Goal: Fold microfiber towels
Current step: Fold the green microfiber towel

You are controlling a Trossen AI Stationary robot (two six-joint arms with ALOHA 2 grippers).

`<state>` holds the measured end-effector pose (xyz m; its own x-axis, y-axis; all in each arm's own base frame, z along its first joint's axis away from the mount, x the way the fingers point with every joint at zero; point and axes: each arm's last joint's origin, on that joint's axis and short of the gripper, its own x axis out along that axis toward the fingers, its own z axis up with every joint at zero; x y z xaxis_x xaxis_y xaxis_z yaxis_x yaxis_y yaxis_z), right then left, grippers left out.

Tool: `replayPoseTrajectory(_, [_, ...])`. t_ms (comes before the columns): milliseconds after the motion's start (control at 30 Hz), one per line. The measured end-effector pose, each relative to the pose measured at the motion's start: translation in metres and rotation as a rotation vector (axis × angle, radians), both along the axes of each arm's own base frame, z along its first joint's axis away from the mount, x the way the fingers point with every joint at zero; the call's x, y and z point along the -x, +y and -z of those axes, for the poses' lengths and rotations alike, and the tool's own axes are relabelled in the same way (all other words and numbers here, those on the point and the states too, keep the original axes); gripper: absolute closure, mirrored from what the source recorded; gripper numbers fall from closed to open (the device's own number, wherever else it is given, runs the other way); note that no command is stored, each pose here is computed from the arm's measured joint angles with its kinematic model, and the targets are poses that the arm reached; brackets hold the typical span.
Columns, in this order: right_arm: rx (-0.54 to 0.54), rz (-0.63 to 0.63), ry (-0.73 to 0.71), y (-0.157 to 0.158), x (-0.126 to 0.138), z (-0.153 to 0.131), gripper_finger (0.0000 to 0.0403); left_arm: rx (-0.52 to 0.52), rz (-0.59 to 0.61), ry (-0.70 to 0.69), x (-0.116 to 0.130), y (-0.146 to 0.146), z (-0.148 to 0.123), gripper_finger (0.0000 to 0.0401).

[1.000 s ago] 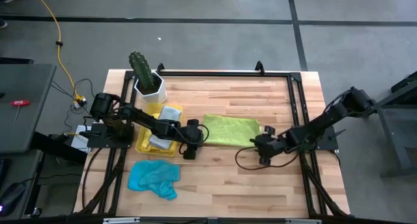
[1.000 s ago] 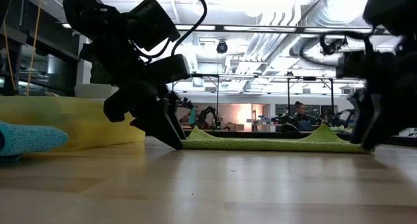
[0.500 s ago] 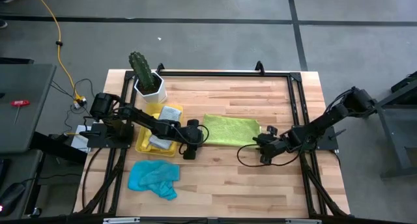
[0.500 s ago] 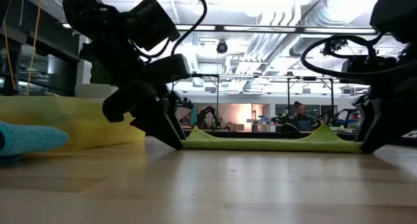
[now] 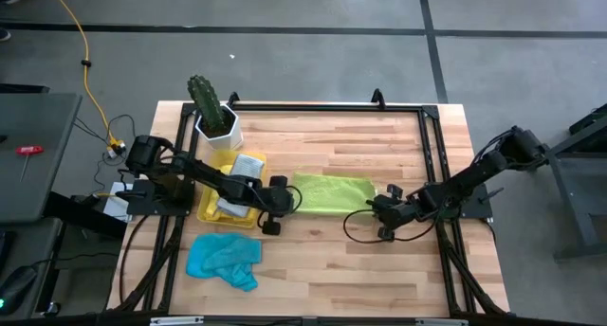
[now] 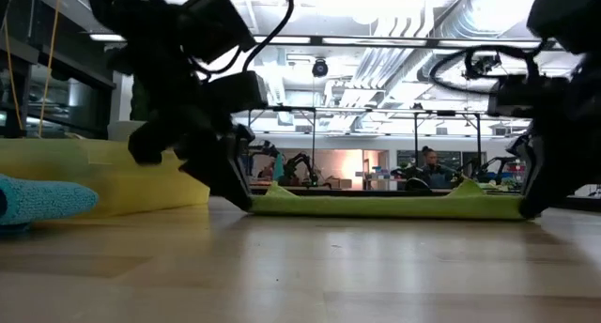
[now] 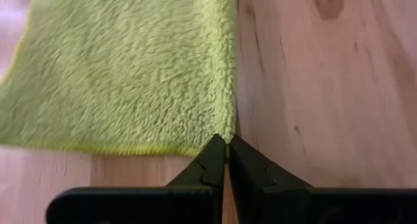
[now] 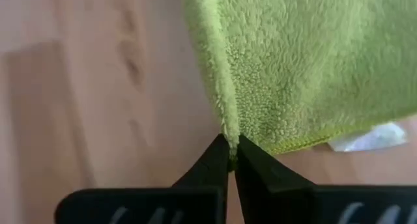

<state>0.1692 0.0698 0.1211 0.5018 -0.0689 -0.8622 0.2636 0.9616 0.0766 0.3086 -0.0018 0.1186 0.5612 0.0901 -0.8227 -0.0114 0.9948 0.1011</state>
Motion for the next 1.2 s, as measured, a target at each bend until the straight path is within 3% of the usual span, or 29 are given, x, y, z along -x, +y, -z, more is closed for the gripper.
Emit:
replayPoseTrajectory(200, [-0.120, -0.057, -0.013, 0.011, -0.015, -0.023, 0.0400, 0.145, -0.068, 0.099, 0.000, -0.010, -0.019, 0.0399])
replayPoseTrajectory(300, [-0.101, -0.079, -0.020, 0.013, -0.020, -0.034, 0.0401, 0.151, -0.063, 0.106, -0.004, -0.018, -0.027, 0.0399])
replayPoseTrajectory(433, [-0.004, -0.031, -0.026, 0.011, -0.024, -0.046, 0.0402, 0.077, -0.078, 0.073, -0.009, -0.024, -0.034, 0.0400])
replayPoseTrajectory(633, [0.090, 0.076, -0.016, 0.005, -0.022, -0.048, 0.0402, -0.115, -0.215, 0.068, -0.009, -0.015, -0.038, 0.0400])
replayPoseTrajectory(900, [0.041, 0.197, -0.012, -0.003, -0.022, -0.044, 0.0402, -0.079, -0.373, 0.051, -0.008, -0.001, -0.038, 0.0400])
replayPoseTrajectory(1200, [-0.134, 0.027, 0.017, 0.026, -0.016, -0.045, 0.0403, 0.035, -0.300, 0.024, -0.007, -0.044, -0.037, 0.0401])
